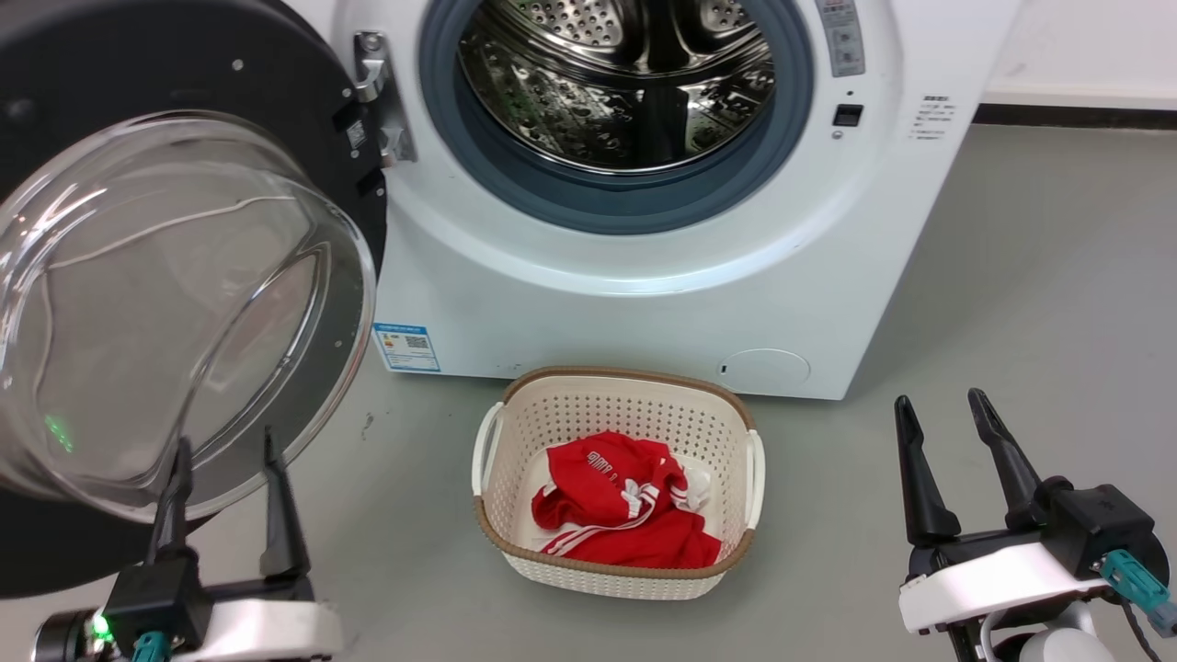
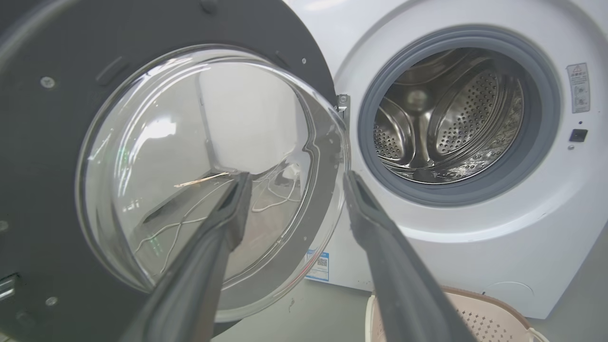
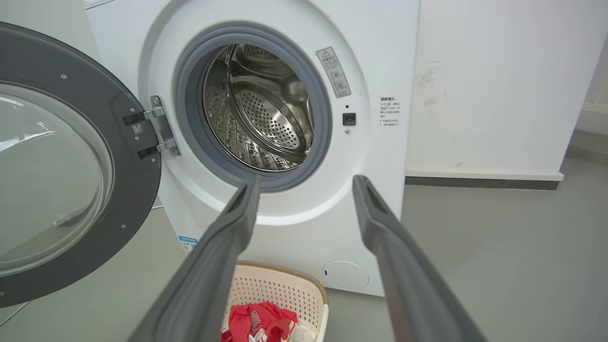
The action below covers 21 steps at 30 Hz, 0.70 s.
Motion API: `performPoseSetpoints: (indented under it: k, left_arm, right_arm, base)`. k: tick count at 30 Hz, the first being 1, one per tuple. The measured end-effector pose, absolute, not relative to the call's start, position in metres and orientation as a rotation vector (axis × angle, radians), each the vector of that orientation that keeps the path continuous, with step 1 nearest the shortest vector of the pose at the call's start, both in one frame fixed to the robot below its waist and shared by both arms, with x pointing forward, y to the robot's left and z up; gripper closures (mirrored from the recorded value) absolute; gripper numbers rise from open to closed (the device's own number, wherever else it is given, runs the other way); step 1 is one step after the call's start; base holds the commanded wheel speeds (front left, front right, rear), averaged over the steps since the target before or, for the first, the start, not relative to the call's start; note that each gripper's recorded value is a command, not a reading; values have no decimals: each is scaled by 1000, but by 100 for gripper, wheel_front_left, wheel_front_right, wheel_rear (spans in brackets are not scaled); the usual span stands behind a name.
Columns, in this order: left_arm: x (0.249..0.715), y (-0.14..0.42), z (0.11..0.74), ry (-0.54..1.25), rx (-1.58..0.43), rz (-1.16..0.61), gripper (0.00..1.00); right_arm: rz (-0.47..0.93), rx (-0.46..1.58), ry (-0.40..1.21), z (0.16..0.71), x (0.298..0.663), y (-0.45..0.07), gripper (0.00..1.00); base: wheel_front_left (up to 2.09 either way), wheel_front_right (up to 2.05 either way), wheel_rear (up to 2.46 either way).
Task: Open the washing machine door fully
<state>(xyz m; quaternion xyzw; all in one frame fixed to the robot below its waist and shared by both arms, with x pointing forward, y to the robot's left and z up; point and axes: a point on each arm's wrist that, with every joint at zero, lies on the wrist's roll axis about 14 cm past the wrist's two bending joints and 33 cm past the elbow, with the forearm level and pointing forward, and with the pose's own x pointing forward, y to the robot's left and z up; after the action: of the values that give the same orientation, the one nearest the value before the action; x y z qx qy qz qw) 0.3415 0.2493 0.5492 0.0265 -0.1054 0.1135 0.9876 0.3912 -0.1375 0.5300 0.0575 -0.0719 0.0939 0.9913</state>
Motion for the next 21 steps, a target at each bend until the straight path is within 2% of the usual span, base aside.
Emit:
performPoseSetpoints:
  k: [8,21]
  left_arm:
    - [367,226,573,-287,55,145,0]
    - [373,224,568,-271,57,138,0]
  right_arm:
    - [146,92,-162,537,384,-153,0]
    - [126,86,-149,533,382,-160,0]
  base:
    - [0,0,0]
    - [0,0,0]
